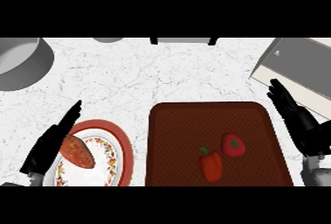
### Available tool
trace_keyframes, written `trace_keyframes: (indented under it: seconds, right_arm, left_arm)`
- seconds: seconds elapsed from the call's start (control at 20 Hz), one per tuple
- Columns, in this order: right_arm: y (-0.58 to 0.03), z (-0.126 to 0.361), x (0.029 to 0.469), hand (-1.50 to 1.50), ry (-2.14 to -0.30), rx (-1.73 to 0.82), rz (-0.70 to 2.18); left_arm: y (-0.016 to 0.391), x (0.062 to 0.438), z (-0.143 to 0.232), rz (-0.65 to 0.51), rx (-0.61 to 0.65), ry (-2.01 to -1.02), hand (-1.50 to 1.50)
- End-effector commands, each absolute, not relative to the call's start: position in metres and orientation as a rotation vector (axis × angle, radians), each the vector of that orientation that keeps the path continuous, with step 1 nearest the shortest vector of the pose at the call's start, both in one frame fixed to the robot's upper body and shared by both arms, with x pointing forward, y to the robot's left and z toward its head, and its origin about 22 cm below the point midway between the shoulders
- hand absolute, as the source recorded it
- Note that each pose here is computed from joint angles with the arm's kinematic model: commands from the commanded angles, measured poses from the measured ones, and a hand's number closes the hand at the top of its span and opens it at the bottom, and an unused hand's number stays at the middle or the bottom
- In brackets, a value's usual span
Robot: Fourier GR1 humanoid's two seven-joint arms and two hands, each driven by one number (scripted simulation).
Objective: Pick the tomato from the tray and place it in the tiered shelf
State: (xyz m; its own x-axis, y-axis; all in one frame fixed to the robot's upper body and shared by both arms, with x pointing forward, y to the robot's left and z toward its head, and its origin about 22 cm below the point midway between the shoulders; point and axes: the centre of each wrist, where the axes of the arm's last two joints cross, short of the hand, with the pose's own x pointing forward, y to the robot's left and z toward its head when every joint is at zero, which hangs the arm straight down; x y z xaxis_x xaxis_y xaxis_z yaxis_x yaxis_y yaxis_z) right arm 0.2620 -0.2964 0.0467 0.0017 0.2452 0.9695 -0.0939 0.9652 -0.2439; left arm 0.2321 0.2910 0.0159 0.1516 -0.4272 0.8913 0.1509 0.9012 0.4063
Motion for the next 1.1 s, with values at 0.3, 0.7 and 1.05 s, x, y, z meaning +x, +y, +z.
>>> trace_keyframes:
  seconds: [0.3, 0.7, 1.05]
  right_arm:
    - [-0.272, 0.046, 0.269, -1.50, -1.589, 0.236, -0.482]
    - [-0.335, -0.014, 0.221, -1.50, -1.525, -0.830, -0.360]
    - [-0.343, 0.002, 0.199, -1.50, -1.701, -0.530, -0.266]
  left_arm:
    - [0.256, 0.256, 0.022, -0.269, 0.161, -1.528, 0.00]
    - [0.238, 0.273, 0.023, -0.238, 0.128, -1.586, 0.00]
    - [0.231, 0.262, 0.002, -0.258, 0.128, -1.575, 0.00]
